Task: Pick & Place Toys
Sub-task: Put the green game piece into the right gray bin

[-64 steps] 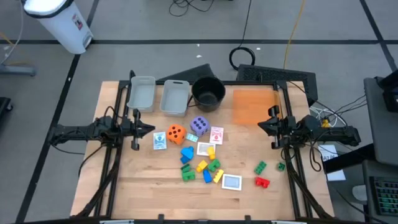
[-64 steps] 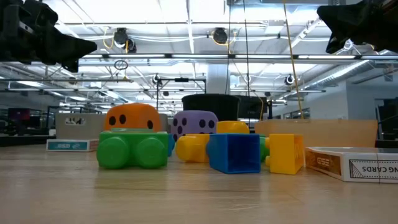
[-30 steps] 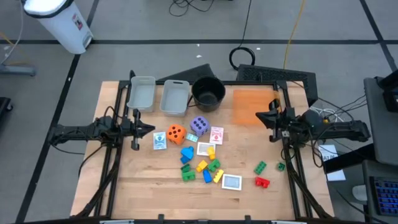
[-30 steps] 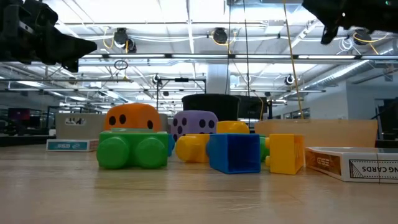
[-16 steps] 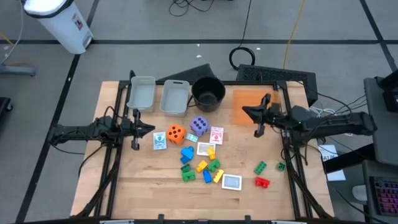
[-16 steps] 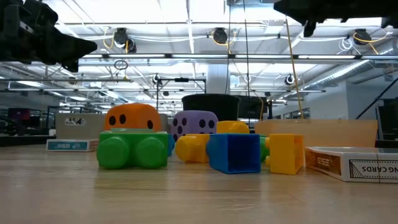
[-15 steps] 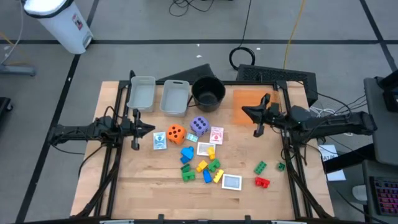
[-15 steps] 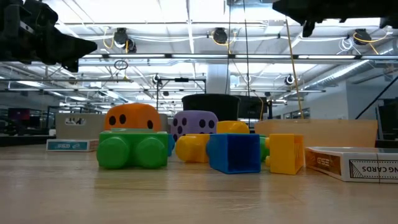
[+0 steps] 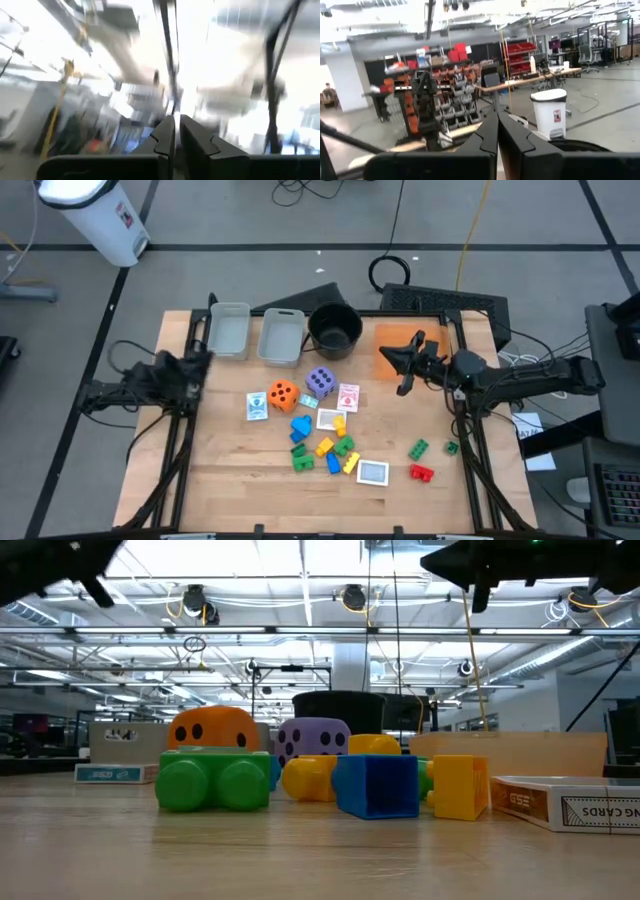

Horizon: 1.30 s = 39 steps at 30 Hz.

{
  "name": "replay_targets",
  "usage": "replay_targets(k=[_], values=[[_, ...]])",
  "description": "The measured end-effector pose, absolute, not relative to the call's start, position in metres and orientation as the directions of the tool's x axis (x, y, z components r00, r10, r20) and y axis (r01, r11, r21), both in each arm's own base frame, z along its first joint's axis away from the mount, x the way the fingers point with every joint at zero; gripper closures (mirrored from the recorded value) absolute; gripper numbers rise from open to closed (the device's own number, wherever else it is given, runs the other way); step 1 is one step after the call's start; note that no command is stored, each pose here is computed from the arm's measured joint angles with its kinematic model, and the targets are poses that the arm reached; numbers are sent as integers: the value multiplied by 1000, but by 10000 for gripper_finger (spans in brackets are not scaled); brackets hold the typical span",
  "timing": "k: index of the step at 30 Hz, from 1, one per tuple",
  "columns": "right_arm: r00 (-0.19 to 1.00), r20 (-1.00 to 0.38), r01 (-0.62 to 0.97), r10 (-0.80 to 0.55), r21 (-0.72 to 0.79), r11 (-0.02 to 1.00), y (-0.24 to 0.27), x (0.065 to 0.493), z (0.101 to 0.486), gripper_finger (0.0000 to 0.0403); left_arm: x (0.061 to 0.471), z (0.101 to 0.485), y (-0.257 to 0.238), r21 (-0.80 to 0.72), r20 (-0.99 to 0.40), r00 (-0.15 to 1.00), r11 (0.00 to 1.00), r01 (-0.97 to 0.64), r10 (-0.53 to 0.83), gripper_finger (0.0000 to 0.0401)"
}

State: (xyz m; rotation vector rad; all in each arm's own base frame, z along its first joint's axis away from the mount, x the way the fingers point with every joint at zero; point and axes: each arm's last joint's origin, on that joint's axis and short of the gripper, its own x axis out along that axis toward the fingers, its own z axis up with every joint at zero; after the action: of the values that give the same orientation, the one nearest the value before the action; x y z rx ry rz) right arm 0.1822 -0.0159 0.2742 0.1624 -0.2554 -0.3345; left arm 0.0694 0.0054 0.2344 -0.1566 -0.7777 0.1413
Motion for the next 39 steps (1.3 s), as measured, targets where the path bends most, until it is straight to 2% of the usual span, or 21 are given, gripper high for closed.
replay_targets(k=[3,7,11,16,19,25,32,39], values=[[910,224,298,-350,232,926,-17,182,274,399,59,244,6,-269,777,594,963,10,211,368],[909,232,273,-346,296,915,-17,182,275,399,59,251,8,-334,746,604,942,-21,279,368],[932,247,173,-266,342,924,-15,182,278,398,77,264,9,-449,555,768,892,-48,320,368],[964,208,81,-165,362,929,-12,189,286,398,112,281,9,-549,211,925,821,-155,316,368],[983,130,65,-128,404,912,-12,198,288,399,138,290,9,-543,73,951,812,-215,301,368],[998,55,-19,-13,539,842,-9,213,284,399,188,303,7,-472,-51,972,852,-227,230,368],[992,121,-38,-48,624,780,-10,216,281,399,218,303,6,-455,-85,974,862,-223,208,368],[981,179,-38,-76,562,826,-11,215,284,398,231,294,5,-424,-106,982,887,-184,154,368]])
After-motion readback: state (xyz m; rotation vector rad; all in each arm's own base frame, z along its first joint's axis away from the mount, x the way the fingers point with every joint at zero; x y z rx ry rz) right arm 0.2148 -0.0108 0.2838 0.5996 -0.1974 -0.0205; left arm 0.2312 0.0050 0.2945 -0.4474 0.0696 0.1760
